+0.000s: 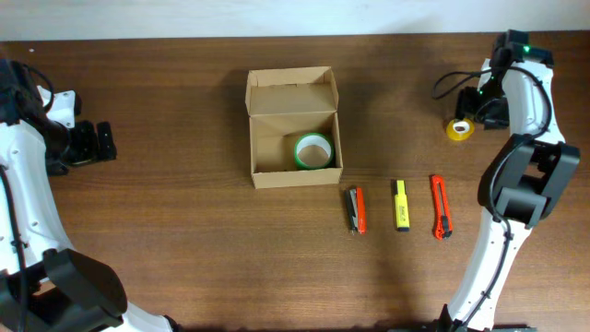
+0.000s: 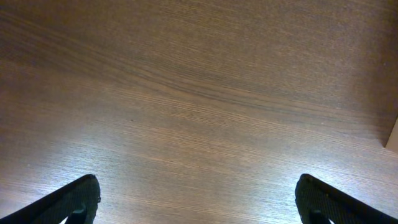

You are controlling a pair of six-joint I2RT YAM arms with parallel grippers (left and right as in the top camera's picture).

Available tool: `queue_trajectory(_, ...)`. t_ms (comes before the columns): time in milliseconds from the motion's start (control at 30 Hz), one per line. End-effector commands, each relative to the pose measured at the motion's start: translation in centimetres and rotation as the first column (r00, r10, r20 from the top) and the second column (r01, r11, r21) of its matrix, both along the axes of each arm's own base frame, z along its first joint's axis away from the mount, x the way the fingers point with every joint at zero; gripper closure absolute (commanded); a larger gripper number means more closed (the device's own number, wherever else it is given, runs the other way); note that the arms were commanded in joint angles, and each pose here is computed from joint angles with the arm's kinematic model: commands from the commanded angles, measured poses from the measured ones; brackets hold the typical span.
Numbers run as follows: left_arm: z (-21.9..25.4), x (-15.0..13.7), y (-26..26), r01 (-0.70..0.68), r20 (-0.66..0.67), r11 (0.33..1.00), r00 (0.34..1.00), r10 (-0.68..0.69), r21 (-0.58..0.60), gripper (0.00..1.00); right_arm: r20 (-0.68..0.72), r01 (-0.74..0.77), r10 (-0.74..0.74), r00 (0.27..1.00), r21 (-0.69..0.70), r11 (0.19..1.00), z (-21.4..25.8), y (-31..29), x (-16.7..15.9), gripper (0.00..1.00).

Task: Pack container
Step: 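Move the right gripper down over the yellow tape roll, then grasp the yellow tape roll rim with the right gripper and lift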

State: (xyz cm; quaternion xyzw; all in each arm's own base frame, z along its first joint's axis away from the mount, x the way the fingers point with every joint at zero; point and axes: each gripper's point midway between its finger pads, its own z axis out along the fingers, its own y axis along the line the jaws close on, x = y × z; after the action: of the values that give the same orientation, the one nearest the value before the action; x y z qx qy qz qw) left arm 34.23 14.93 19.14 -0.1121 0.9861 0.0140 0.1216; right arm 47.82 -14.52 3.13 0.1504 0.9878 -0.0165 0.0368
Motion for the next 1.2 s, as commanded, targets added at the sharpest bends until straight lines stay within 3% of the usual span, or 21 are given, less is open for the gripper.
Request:
queue_trajectory(0, 0.4, 0.0, -0.1, 0.017, 0.015, 1.0, 1.0, -0.017, -0.003, 0.0, -0.006, 0.015, -0.015, 1.0, 0.013, 1.0, 0.0, -0.8, -0.3, 0.32)
queue_trajectory(1167, 0.4, 0.0, -0.1, 0.017, 0.015, 1.0, 1.0, -0.017, -0.003, 0.0, -0.017, 0.028, -0.027, 0.999, 0.009, 1.0, -1.5, -1.5, -0.7, 0.33)
